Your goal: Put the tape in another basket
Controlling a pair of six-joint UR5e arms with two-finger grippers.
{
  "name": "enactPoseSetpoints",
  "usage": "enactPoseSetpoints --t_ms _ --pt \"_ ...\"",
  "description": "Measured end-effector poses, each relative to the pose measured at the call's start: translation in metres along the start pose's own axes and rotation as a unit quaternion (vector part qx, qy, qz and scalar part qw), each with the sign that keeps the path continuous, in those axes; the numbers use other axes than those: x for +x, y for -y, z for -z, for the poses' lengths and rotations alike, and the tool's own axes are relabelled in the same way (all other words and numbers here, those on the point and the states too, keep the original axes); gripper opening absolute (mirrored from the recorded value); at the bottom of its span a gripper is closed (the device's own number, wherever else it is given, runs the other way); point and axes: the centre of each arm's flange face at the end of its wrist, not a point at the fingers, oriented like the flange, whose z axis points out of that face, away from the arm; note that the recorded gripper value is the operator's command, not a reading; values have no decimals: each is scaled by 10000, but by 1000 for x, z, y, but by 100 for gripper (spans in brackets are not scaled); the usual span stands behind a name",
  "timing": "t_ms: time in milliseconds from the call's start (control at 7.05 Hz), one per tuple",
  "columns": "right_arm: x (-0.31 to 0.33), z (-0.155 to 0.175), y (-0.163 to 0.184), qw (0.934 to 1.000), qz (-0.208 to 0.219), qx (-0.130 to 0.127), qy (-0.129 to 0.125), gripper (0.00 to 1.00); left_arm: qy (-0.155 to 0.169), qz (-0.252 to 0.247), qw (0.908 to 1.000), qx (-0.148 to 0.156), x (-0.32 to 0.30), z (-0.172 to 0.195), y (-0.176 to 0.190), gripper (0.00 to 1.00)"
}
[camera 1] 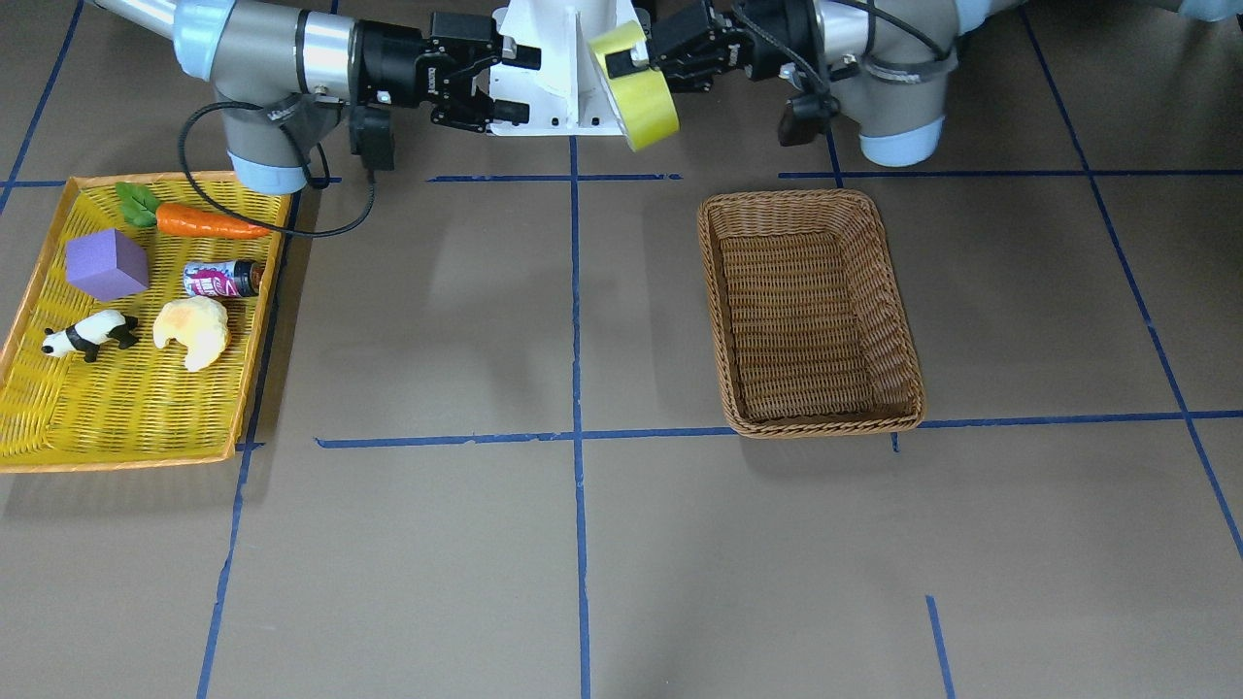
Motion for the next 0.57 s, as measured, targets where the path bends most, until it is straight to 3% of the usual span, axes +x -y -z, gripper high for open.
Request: enactPoseSetpoints --t_ms 284,567 --pt "-29 37 60 9944 393 176 -962 100 1159 -125 9930 199 17 21 41 0" --pt "-46 69 108 9768 902 487 -1883 100 2212 -535 9730 389 11 18 67 0"
